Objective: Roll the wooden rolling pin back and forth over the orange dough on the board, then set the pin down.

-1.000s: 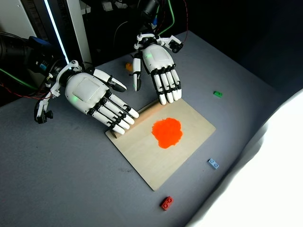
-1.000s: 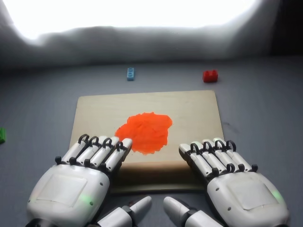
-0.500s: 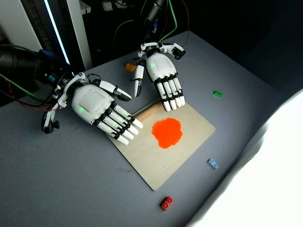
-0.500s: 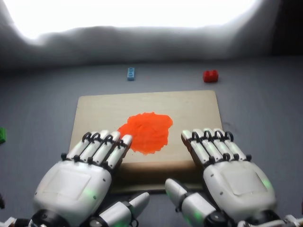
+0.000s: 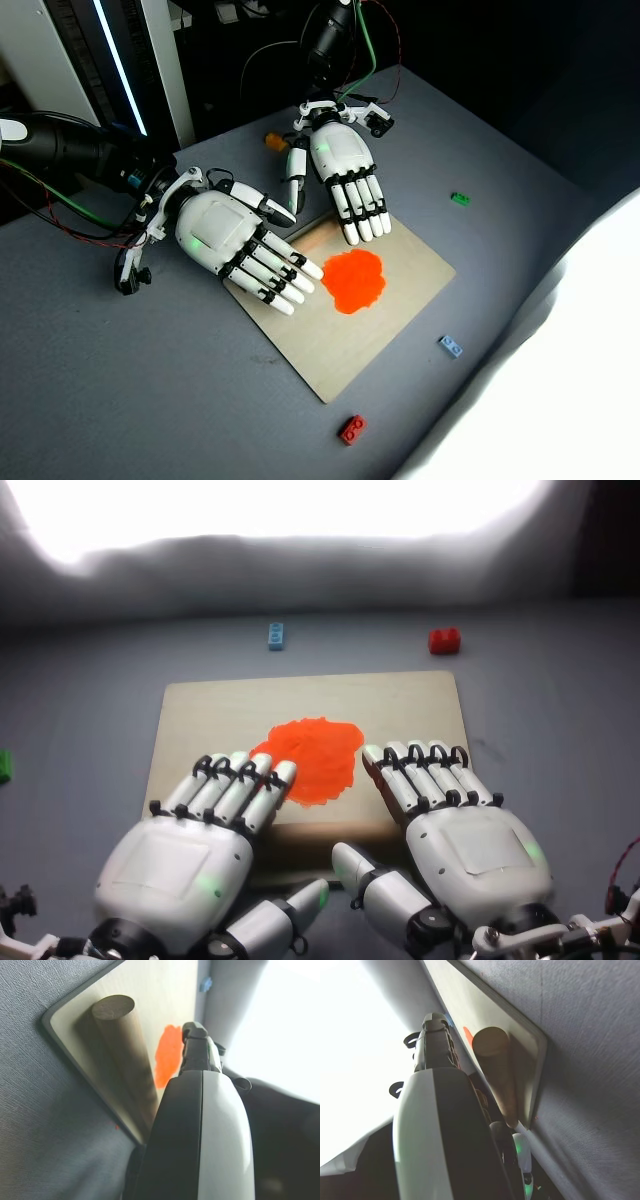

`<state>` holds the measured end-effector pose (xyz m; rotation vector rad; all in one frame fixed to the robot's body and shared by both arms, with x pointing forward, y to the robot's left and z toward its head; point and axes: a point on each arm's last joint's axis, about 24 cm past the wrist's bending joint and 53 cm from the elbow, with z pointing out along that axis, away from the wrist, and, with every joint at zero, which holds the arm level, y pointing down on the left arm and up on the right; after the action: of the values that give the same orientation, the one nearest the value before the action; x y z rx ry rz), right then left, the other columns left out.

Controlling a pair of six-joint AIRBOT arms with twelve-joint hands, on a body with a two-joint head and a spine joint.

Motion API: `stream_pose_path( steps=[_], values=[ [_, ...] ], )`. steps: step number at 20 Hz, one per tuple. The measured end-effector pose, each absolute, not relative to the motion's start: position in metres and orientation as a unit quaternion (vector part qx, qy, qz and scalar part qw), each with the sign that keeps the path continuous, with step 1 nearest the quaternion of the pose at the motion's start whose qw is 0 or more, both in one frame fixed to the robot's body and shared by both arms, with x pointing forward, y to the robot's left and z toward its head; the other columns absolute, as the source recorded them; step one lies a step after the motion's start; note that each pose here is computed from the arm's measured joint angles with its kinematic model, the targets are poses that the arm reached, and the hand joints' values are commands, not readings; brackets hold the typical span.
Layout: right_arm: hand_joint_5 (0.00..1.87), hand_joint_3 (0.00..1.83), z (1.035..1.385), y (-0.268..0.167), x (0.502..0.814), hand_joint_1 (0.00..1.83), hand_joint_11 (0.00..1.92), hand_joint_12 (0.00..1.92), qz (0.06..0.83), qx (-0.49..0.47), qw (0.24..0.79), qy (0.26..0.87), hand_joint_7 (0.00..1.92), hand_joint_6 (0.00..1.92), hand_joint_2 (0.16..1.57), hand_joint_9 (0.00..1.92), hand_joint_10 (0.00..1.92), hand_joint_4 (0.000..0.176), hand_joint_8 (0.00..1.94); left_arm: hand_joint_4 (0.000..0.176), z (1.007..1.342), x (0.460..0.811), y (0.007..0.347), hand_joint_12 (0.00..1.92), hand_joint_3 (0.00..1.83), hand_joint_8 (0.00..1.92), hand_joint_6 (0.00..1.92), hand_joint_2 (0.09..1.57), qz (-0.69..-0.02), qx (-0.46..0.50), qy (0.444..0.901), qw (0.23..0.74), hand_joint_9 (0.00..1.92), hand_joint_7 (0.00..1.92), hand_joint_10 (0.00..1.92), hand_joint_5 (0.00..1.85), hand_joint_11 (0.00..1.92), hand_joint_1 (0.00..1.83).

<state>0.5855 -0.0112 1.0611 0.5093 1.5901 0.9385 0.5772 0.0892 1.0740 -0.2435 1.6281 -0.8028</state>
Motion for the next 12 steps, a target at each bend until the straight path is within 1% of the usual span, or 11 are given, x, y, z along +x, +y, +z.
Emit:
stream_pose_path(
  steps=[2, 3, 5, 7, 12],
  values=[
    [0.01, 0.03, 1.058, -0.014, 0.592, 0.00, 0.00, 0.00, 0.394, 0.217, 0.583, 0.677, 0.01, 0.05, 1.33, 0.00, 0.00, 0.000, 0.00, 0.000, 1.071, 0.578, 0.087, 0.12, 0.01, 0.00, 0.00, 1.34, -0.349, -0.104, 0.706, 0.608, 0.00, 0.00, 0.00, 0.00, 0.00, 0.00],
    [0.01, 0.03, 1.052, -0.016, 0.600, 0.00, 0.00, 0.00, 0.389, 0.214, 0.584, 0.679, 0.02, 0.05, 1.33, 0.00, 0.00, 0.000, 0.01, 0.000, 1.068, 0.584, 0.093, 0.13, 0.01, 0.00, 0.00, 1.34, -0.341, -0.115, 0.705, 0.612, 0.00, 0.00, 0.00, 0.00, 0.00, 0.00],
    [0.02, 0.03, 1.052, -0.015, 0.600, 0.00, 0.00, 0.00, 0.391, 0.213, 0.583, 0.680, 0.03, 0.05, 1.33, 0.01, 0.00, 0.000, 0.01, 0.000, 1.067, 0.587, 0.095, 0.13, 0.01, 0.00, 0.00, 1.34, -0.338, -0.115, 0.705, 0.613, 0.00, 0.00, 0.00, 0.00, 0.00, 0.00],
    [0.03, 0.03, 1.052, -0.014, 0.600, 0.00, 0.00, 0.00, 0.392, 0.212, 0.583, 0.680, 0.04, 0.05, 1.34, 0.03, 0.01, 0.000, 0.01, 0.000, 1.067, 0.590, 0.099, 0.22, 0.01, 0.00, 0.00, 1.34, -0.335, -0.117, 0.703, 0.617, 0.00, 0.00, 0.00, 0.00, 0.00, 0.00],
    [0.02, 0.03, 1.049, -0.011, 0.599, 0.00, 0.00, 0.00, 0.393, 0.209, 0.579, 0.683, 0.03, 0.04, 1.34, 0.01, 0.00, 0.000, 0.01, 0.000, 1.067, 0.594, 0.100, 0.20, 0.01, 0.00, 0.00, 1.35, -0.336, -0.120, 0.700, 0.619, 0.00, 0.00, 0.00, 0.00, 0.00, 0.00]
  ],
)
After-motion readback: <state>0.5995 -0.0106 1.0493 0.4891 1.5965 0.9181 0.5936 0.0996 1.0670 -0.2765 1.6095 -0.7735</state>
